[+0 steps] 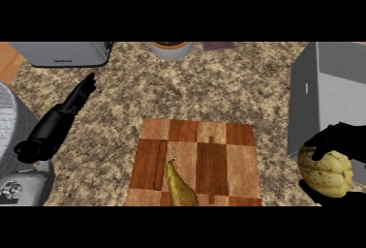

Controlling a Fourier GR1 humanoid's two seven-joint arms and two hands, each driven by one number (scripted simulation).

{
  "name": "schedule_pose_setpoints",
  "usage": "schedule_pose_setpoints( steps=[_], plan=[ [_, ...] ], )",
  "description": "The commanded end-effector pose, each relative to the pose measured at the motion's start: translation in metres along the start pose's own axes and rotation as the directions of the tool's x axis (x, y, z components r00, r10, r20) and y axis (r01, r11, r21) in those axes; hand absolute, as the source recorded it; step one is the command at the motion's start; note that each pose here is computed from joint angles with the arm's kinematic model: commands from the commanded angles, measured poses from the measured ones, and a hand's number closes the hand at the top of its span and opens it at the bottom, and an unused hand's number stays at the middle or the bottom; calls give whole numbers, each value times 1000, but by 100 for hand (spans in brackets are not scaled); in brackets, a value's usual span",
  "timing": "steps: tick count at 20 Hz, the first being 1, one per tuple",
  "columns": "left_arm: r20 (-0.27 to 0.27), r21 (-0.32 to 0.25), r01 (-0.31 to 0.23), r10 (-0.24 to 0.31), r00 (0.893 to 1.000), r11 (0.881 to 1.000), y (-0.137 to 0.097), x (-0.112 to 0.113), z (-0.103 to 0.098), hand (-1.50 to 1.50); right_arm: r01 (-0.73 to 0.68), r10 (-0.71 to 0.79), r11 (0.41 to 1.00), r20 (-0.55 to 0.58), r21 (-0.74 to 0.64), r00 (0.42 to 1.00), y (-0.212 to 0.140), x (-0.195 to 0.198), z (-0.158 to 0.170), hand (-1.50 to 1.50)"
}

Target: Pick the squash from the cutting board and place it in the cardboard box

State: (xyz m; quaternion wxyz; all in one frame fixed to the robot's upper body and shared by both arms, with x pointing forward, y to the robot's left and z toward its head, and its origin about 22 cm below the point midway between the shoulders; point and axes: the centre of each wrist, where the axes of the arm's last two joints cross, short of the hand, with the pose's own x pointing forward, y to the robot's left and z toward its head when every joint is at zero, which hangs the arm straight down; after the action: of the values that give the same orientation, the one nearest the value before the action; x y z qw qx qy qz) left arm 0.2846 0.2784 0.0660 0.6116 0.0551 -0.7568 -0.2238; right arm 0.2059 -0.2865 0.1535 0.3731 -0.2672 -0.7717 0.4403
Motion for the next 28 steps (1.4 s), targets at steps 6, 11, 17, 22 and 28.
schedule_pose_setpoints(
  steps=[6,11,17,22,28],
  plan=[
    [8,-20,-12,13,1000,1000,-13,-5,-2,0,38,-77,985,-238,-167,968,-86,-84,-19,150],
    [36,-52,-30,32,999,998,-22,15,-16,0,-107,101,994,-312,-3,945,-98,-128,-28,150],
    [36,-41,-13,14,999,999,-10,6,-22,0,-60,183,952,-403,300,896,-89,-168,-20,150],
    [39,-61,-8,11,999,998,-14,8,-20,0,-45,214,911,-378,410,901,-102,-199,-17,150],
    [35,-47,-2,3,999,999,-16,1,-21,0,32,212,828,-367,559,906,-95,-222,-14,-150]
  ],
)
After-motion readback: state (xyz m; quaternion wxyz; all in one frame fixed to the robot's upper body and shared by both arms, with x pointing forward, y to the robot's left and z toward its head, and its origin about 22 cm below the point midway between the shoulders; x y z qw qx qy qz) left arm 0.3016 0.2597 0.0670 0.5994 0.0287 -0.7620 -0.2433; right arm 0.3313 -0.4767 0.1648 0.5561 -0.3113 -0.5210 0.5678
